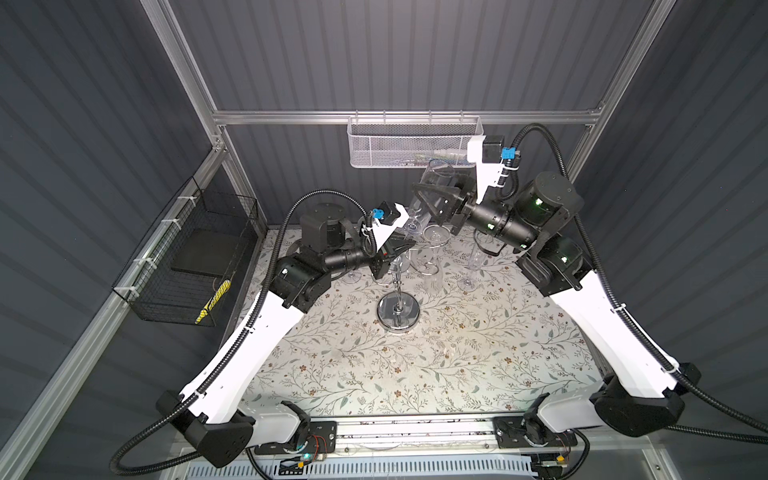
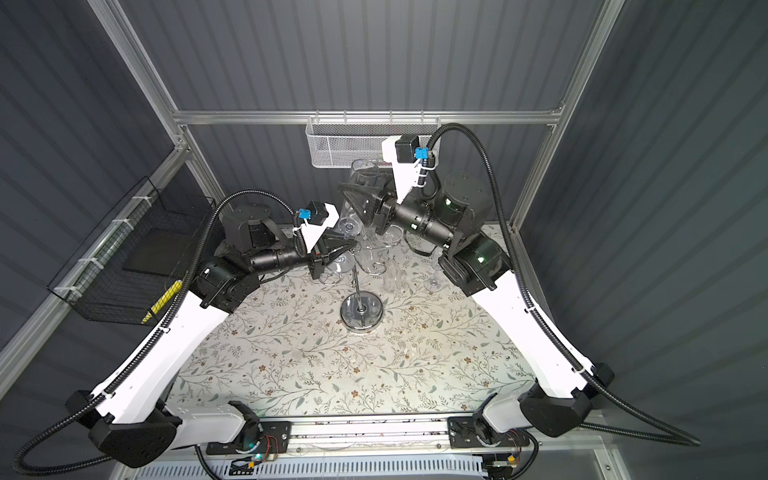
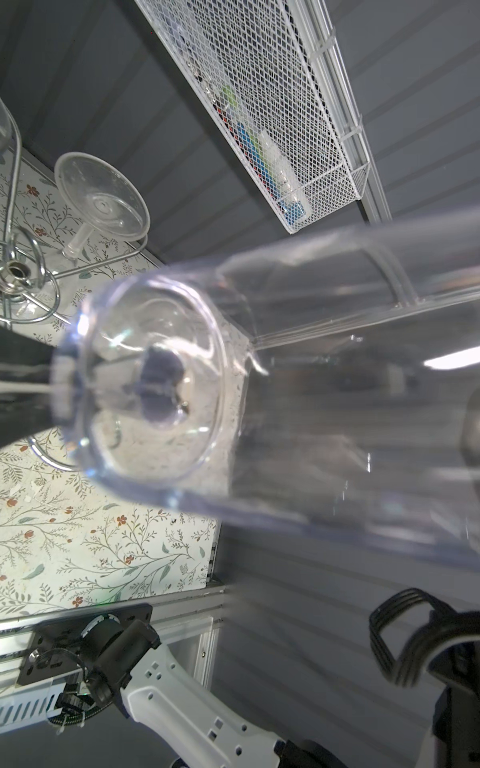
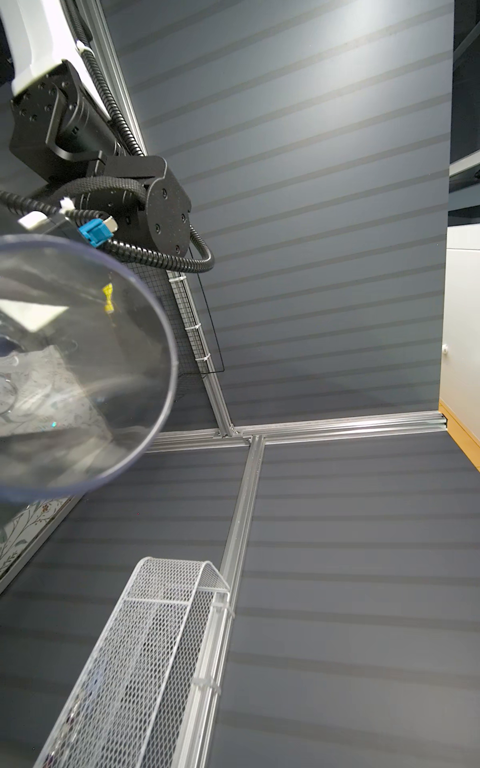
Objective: Take the wine glass off the wine glass rack
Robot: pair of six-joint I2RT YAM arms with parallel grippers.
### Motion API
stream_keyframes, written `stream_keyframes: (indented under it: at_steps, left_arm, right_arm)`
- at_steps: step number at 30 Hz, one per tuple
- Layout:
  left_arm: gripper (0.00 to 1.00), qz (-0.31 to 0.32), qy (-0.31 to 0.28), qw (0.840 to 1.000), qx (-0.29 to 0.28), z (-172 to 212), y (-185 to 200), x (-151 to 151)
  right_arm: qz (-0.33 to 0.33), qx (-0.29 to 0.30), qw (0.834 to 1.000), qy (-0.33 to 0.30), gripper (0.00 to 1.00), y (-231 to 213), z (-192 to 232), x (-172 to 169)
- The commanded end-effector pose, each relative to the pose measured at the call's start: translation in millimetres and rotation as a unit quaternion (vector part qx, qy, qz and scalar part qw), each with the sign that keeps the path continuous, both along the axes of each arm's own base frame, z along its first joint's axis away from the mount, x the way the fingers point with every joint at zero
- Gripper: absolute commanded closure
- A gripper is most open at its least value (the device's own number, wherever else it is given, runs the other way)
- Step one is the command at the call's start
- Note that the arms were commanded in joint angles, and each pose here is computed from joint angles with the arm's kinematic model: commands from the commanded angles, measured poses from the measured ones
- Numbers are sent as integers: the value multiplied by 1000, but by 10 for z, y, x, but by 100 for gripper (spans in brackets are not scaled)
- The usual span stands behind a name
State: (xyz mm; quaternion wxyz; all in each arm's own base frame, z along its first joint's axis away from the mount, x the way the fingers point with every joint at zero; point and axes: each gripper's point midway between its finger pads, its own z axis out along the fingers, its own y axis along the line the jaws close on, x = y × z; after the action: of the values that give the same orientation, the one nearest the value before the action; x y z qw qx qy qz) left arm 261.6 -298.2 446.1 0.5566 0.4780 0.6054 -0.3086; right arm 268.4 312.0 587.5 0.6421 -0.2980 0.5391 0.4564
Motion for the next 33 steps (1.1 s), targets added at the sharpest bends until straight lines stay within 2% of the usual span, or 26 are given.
stream_keyframes:
  at_steps: [1, 2, 3, 8, 9, 10, 11, 19, 21, 26, 33]
  left_arm:
    - [100, -5, -29, 1000, -11, 177, 11, -60]
    - [97, -3, -29, 1000, -11, 176, 16, -56]
    - [88, -2, -28, 1000, -12, 178, 18, -54]
    - [34, 11, -35, 999, -32, 279, 82, -91]
    - [26, 15, -38, 998, -39, 316, 110, -111]
    - [12, 20, -41, 998, -46, 356, 146, -138]
    - [1, 28, -45, 997, -54, 399, 195, -165]
    - [0, 100, -72, 987, -106, 597, 633, -381]
    - [0, 115, -61, 986, -104, 473, 699, -395]
    - [0, 159, -57, 978, -123, 457, 930, -460]
    - [0, 213, -45, 963, -158, 392, 1174, -473]
  right_arm:
    - [19, 15, 1000, -12, 64, 3, 86, -116]
    - [19, 15, 1000, -13, 65, -3, 90, -120]
    - [19, 15, 1000, -14, 67, -5, 91, -126]
    - [7, 18, 999, -33, 68, -89, 152, -190]
    - [2, 15, 999, -37, 68, -117, 164, -202]
    - [-3, 11, 999, -41, 68, -151, 175, -224]
    - [-8, 8, 999, -46, 68, -191, 189, -257]
    - [-111, -35, 990, -82, 69, -651, 160, -364]
    - [-140, -49, 985, -89, 69, -781, 111, -380]
    - [-219, -82, 968, -96, 69, -1166, -73, -428]
    - [-317, -137, 935, -77, 69, -1629, -541, -408]
